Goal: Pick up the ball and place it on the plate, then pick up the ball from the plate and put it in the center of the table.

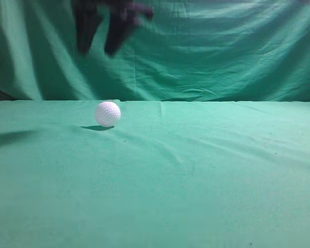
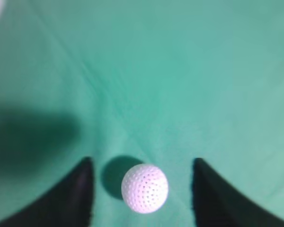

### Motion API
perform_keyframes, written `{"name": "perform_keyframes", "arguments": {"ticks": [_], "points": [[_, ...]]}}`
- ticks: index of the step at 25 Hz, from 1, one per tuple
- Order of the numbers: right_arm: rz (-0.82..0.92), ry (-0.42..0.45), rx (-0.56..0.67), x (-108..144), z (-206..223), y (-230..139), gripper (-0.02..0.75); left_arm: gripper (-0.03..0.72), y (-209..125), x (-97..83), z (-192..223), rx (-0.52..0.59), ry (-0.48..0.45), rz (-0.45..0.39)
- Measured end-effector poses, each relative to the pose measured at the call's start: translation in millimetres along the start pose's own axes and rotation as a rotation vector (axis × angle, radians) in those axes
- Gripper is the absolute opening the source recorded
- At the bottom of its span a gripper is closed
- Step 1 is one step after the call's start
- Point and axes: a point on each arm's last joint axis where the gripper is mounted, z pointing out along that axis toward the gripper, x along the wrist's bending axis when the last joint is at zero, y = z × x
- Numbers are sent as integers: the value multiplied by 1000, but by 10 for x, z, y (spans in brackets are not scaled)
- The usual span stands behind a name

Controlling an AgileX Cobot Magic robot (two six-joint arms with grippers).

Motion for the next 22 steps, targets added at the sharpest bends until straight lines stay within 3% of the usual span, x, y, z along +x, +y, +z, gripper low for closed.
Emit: {"name": "perform_keyframes", "arguments": {"ticks": [3,6,13,17,22], "points": [[6,-23,-79,22,-639,111,104,0,9,4,0,-10,5,-2],[15,-42,-101,57,-1155,79,0,0,29,14,-1,-32,15,-6],[99,-129,-253,128,-2284,-116,0,0,-29,-46,-75,10,-34,-12],[143,-140,-333,234,-2857,-427,0,0,-51,-103,-196,-6,-70,-24],[162,-134,-302,360,-3085,-925,0,0,-101,-179,-372,-34,-113,-19]]}}
